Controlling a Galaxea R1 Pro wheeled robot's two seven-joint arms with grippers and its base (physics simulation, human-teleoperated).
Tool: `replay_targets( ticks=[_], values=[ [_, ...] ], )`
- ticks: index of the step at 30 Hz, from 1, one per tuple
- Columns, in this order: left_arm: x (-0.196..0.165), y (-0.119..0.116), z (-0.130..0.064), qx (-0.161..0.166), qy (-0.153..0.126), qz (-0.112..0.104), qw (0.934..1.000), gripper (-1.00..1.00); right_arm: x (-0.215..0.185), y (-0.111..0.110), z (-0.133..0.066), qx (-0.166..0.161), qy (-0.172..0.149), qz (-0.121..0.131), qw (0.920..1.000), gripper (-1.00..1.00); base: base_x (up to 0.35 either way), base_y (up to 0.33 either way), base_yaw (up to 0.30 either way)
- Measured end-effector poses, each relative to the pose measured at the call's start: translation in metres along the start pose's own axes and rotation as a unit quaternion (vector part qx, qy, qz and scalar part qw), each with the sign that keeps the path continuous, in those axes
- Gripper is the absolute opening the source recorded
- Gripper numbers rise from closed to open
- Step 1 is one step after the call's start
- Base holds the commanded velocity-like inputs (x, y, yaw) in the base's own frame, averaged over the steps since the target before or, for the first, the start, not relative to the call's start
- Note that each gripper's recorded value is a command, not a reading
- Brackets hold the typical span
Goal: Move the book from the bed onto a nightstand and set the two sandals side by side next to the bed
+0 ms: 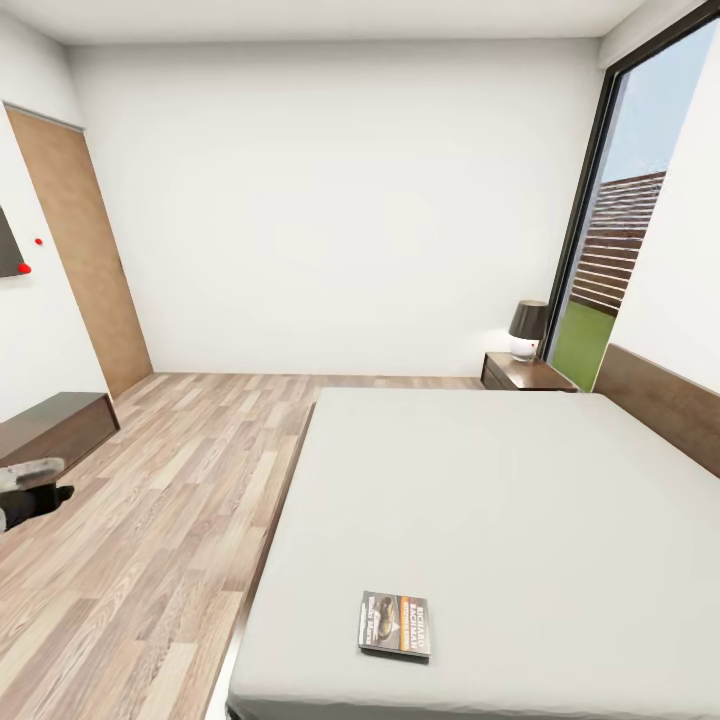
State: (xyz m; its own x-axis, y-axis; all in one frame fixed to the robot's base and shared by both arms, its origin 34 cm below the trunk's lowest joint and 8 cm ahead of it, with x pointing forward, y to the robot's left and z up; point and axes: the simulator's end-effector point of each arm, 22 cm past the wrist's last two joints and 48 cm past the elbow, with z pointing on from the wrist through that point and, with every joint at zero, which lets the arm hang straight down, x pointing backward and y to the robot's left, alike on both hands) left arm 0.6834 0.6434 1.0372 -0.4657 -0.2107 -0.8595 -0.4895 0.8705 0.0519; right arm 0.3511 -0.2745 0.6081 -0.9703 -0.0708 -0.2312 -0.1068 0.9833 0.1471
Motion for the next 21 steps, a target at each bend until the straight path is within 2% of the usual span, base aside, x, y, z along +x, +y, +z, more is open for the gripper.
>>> replay_targets(
  ticks=[3, 6, 7, 10, 15, 16, 18, 19, 20, 21],
  values=[
    [-0.01, -0.037, 0.002, 0.022, -0.006, -0.007, 0.9997, 1.0, 0.0, 0.001, 0.0, 0.0, 0.0, -0.001, 1.0, 1.0, 0.0, 0.0, 0.0],
    [-0.012, -0.07, 0.002, 0.043, -0.007, -0.006, 0.999, 1.0, 0.0, 0.002, 0.0, -0.001, 0.0, -0.002, 1.0, 1.0, 0.0, 0.0, 0.0],
    [-0.011, -0.087, 0.002, 0.053, -0.007, -0.003, 0.9985, 1.0, 0.0, 0.002, 0.0, -0.001, 0.001, -0.004, 1.0, 1.0, 0.0, 0.0, 0.0],
    [-0.006, -0.108, 0.003, 0.066, -0.003, 0.0, 0.9978, 1.0, 0.001, 0.002, 0.0, -0.001, 0.002, -0.011, 0.9999, 1.0, 0.0, 0.0, 0.0],
    [-0.003, -0.173, -0.001, 0.11, 0.004, -0.011, 0.9939, 1.0, 0.002, 0.001, 0.0, 0.0, 0.005, -0.019, 0.9998, 1.0, 0.0, 0.0, 0.0],
    [-0.003, -0.173, -0.001, 0.11, 0.004, -0.01, 0.9939, 1.0, 0.002, 0.001, 0.0, 0.0, 0.005, -0.019, 0.9998, 1.0, 0.0, 0.0, 0.0],
    [0.005, -0.2, -0.004, 0.127, 0.011, -0.012, 0.9917, 1.0, 0.002, 0.002, 0.0, 0.0, 0.005, -0.02, 0.9998, 1.0, 0.0, 0.0, 0.0],
    [0.019, -0.231, -0.007, 0.146, 0.024, -0.007, 0.9889, 1.0, 0.002, 0.002, 0.0, -0.001, 0.005, -0.021, 0.9998, 1.0, 0.0, 0.0, 0.0],
    [0.02, -0.232, -0.007, 0.147, 0.025, -0.006, 0.9888, 1.0, 0.002, 0.002, 0.0, -0.001, 0.005, -0.021, 0.9998, 1.0, 0.0, 0.0, 0.0],
    [0.029, -0.248, -0.009, 0.157, 0.032, -0.002, 0.9871, 1.0, 0.002, 0.002, 0.0, -0.001, 0.005, -0.021, 0.9998, 1.0, 0.0, 0.0, 0.0]
  ],
)
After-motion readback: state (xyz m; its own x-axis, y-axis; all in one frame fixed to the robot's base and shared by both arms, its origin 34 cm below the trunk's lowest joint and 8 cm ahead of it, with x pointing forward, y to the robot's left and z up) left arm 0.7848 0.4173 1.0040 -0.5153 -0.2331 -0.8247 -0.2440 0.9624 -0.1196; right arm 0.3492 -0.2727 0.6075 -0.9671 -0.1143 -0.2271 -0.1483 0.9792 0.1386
